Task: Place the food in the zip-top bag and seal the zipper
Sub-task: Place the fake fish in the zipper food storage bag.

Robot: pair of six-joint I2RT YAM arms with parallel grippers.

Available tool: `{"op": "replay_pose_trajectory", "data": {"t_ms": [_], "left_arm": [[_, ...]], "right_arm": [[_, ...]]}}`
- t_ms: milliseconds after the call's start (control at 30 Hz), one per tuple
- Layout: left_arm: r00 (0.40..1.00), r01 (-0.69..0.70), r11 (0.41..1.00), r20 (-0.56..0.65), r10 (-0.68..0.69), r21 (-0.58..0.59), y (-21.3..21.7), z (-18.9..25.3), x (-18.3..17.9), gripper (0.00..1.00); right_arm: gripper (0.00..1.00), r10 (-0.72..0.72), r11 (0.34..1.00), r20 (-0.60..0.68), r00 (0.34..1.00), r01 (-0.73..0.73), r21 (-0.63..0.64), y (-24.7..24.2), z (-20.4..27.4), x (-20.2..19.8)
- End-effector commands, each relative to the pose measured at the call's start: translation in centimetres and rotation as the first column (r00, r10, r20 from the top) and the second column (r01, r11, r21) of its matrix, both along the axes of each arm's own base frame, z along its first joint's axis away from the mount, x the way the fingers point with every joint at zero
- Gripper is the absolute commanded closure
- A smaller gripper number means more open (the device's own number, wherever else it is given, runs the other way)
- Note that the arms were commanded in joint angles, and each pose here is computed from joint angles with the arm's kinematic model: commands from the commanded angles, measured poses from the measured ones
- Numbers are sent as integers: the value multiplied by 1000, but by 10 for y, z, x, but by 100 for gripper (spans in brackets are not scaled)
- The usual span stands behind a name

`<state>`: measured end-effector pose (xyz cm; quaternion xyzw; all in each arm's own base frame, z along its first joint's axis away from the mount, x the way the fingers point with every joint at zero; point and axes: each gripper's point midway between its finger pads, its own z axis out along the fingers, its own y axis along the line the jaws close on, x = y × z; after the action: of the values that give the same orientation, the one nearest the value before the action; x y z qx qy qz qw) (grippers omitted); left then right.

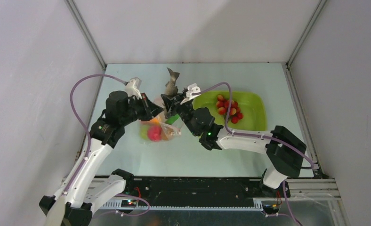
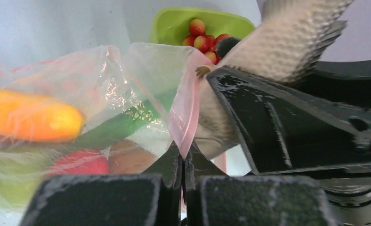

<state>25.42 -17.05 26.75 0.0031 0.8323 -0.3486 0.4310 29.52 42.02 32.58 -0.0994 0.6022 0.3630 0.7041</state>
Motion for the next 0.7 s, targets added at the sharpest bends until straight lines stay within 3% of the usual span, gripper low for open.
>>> {"op": "replay_pose_trajectory", "data": {"t_ms": [0, 267, 567, 667], "left_arm": [[997, -3, 998, 76, 8, -68, 0, 29, -5, 100], [996, -73, 993, 45, 77, -95, 9, 27, -1, 100], [993, -114, 986, 25, 118, -120, 16, 26, 4, 100], [993, -112, 986, 25, 116, -126, 17, 26, 5, 100]], "right_arm": [[83, -163, 976, 90, 983, 147, 163, -17, 45, 10], [69, -166, 982, 72, 983, 159, 103, -2, 25, 3], [35, -140, 990, 81, 987, 138, 34, 6, 18, -7], [31, -124, 992, 69, 990, 123, 18, 8, 16, -11]]}}
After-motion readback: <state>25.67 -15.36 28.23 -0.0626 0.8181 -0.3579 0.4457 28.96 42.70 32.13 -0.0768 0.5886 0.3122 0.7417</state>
